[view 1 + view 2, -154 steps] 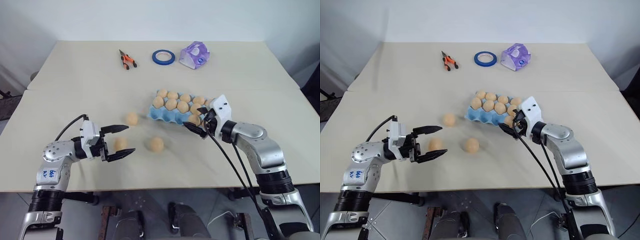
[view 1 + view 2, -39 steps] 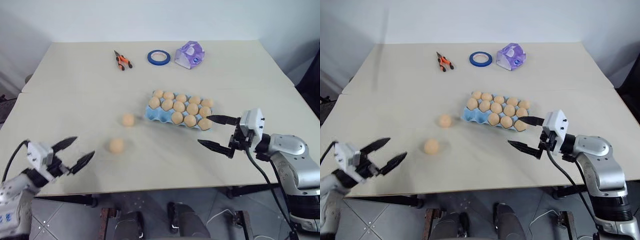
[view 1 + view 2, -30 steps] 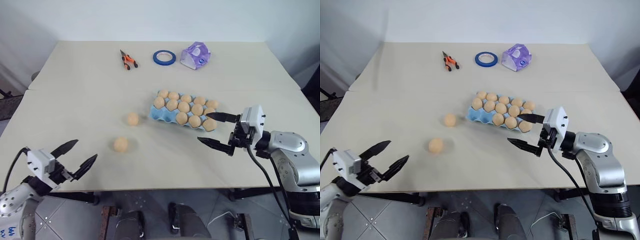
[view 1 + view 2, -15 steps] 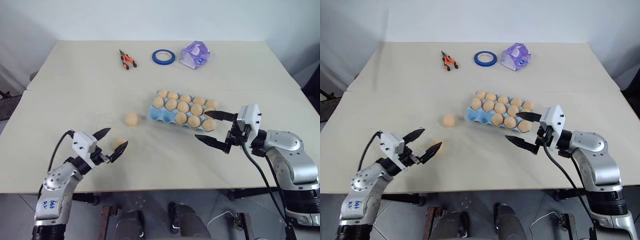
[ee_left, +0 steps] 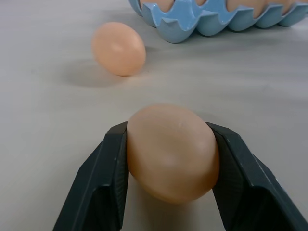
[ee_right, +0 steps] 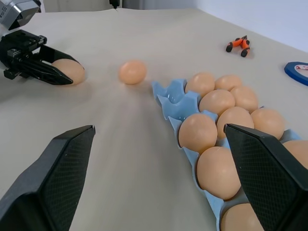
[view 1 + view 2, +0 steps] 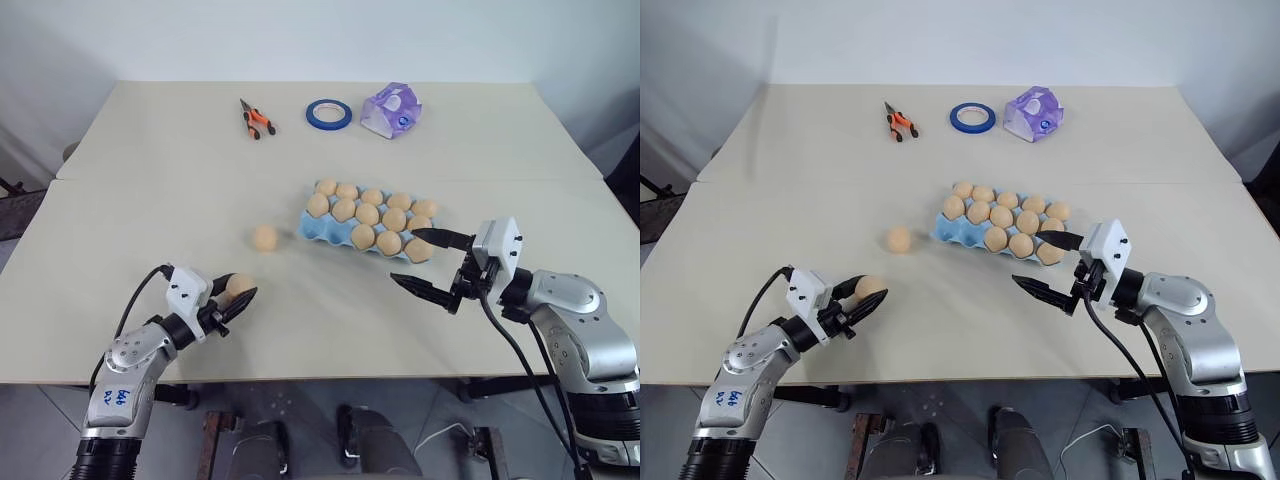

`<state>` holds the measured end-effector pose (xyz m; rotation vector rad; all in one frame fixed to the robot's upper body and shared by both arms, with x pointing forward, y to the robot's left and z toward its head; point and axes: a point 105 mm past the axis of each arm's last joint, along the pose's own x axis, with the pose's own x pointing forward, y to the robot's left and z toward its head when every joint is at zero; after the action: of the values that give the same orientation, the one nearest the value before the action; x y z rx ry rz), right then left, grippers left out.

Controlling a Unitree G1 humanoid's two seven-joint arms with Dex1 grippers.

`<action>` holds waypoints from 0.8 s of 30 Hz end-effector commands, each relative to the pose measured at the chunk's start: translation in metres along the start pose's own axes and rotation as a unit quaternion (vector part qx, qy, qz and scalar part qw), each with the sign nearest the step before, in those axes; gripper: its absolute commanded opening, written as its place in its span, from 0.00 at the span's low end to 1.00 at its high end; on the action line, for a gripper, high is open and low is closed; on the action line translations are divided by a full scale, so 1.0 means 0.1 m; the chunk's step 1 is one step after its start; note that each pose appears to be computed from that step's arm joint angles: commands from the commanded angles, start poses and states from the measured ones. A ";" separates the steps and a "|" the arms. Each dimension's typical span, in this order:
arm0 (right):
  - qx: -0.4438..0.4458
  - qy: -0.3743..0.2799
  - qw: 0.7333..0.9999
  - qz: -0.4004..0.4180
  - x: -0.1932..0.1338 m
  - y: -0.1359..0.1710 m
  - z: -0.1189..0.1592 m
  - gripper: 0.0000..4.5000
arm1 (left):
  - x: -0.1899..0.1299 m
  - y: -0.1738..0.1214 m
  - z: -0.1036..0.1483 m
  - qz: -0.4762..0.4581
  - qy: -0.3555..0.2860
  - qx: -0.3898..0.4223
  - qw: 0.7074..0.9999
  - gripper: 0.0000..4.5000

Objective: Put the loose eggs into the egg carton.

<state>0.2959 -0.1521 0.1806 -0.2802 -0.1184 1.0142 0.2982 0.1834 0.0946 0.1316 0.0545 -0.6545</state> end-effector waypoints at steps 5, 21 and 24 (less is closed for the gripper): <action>-0.023 -0.020 0.999 -0.014 -0.02 -0.04 0.14 1.00 | 0.44 -0.40 0.42 -0.045 -0.073 0.009 0.996 0.43; -0.024 -0.026 0.998 -0.042 -0.05 -0.05 0.14 1.00 | 1.59 -0.53 0.99 -0.064 -0.154 0.046 0.985 0.43; -0.021 -0.025 0.998 -0.050 -0.08 -0.02 0.13 1.00 | 1.69 -0.50 1.02 -0.059 -0.161 0.043 0.984 0.43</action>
<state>0.2959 -0.1579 0.1787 -0.2622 -0.1289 0.9318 0.4003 0.0327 0.1586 0.1018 -0.2112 -0.7872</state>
